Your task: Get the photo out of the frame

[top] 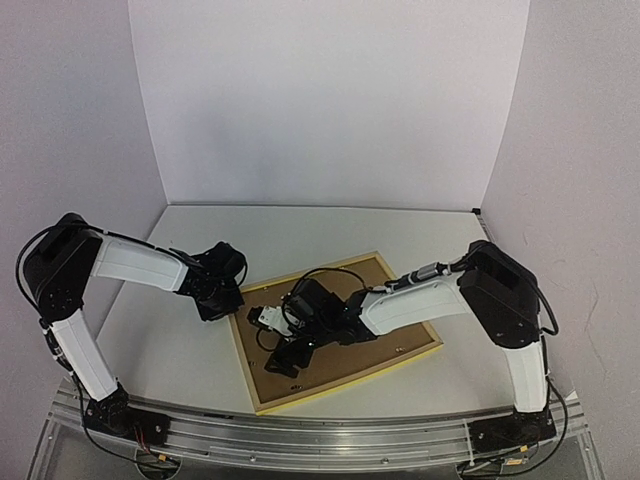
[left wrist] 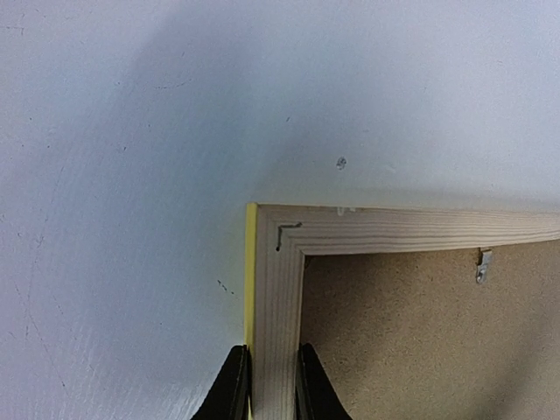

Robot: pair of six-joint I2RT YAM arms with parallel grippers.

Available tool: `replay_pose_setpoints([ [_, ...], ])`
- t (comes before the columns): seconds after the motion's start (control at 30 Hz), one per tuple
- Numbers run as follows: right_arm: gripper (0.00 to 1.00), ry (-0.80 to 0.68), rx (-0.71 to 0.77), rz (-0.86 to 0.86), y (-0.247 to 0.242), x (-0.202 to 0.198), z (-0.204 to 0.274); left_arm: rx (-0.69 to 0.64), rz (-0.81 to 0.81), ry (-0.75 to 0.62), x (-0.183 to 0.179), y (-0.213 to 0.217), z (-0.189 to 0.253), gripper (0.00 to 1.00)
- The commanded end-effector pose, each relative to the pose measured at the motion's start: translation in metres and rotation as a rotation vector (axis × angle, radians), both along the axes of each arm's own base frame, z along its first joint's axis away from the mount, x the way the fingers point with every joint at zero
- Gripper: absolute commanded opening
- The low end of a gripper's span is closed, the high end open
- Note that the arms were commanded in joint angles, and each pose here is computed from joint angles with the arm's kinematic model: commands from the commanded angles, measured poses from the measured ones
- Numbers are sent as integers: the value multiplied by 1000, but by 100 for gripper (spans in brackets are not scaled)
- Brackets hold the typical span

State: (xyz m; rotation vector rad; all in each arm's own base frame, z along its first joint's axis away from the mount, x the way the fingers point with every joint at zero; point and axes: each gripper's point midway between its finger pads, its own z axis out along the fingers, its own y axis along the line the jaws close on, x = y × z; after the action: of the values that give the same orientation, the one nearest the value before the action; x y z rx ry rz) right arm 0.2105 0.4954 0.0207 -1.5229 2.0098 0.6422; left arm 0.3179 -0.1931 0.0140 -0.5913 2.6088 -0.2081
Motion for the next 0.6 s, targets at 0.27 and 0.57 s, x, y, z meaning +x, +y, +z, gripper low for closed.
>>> replay_pose_setpoints([
  [0.27,94,-101,-17,-36,34,6,-20,-4,69,121,-34,16,-23,0],
  [0.57,95,-139,-41,-224,36,37,-38,-54,77,117,-42,15,-22,0],
])
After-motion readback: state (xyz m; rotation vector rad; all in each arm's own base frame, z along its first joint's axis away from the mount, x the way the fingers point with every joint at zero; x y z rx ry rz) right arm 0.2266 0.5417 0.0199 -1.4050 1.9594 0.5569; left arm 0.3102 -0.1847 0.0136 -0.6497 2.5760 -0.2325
